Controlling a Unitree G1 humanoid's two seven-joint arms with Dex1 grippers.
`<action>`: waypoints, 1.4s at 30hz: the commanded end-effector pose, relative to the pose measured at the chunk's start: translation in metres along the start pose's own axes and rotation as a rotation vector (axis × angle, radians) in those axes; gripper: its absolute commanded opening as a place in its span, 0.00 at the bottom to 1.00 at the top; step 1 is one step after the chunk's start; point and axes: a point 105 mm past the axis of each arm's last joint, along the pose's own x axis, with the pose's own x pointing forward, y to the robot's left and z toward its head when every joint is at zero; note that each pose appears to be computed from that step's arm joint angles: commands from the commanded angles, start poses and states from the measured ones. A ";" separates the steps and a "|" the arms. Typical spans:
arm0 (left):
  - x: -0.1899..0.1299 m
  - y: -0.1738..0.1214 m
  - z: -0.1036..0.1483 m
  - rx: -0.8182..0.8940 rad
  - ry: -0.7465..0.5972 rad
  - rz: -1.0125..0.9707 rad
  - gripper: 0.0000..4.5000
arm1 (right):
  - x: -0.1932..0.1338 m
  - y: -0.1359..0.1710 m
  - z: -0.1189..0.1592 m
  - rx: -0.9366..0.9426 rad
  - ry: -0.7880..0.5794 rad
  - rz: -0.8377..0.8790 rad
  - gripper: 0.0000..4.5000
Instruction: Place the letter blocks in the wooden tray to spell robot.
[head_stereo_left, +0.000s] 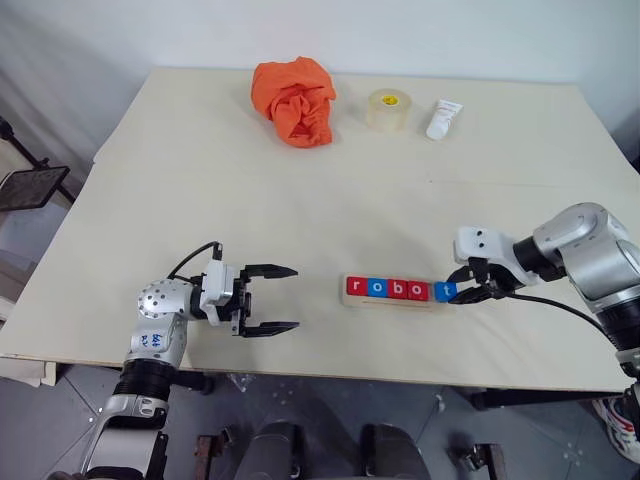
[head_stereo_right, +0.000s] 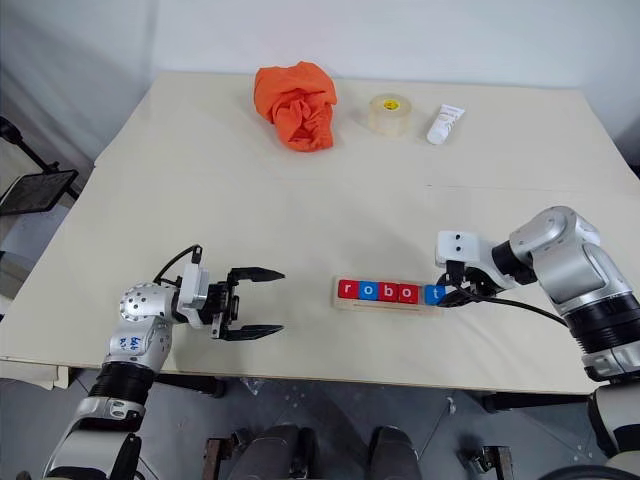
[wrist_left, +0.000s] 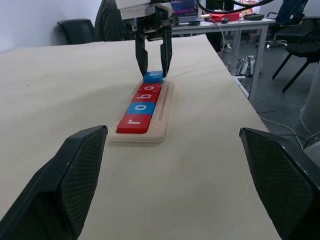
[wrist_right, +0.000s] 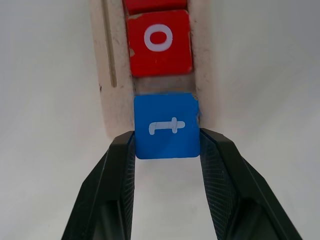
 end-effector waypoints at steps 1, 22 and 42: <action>0.003 0.001 0.007 0.041 -0.005 -0.004 1.00 | -0.004 -0.002 0.006 -0.035 0.003 -0.006 0.33; 0.006 0.008 0.006 0.053 -0.005 -0.001 1.00 | -0.012 -0.003 0.028 -0.066 -0.081 -0.043 0.99; 0.007 0.006 0.005 0.052 -0.008 -0.006 1.00 | -0.014 0.005 -0.005 -0.007 -0.133 -0.078 0.18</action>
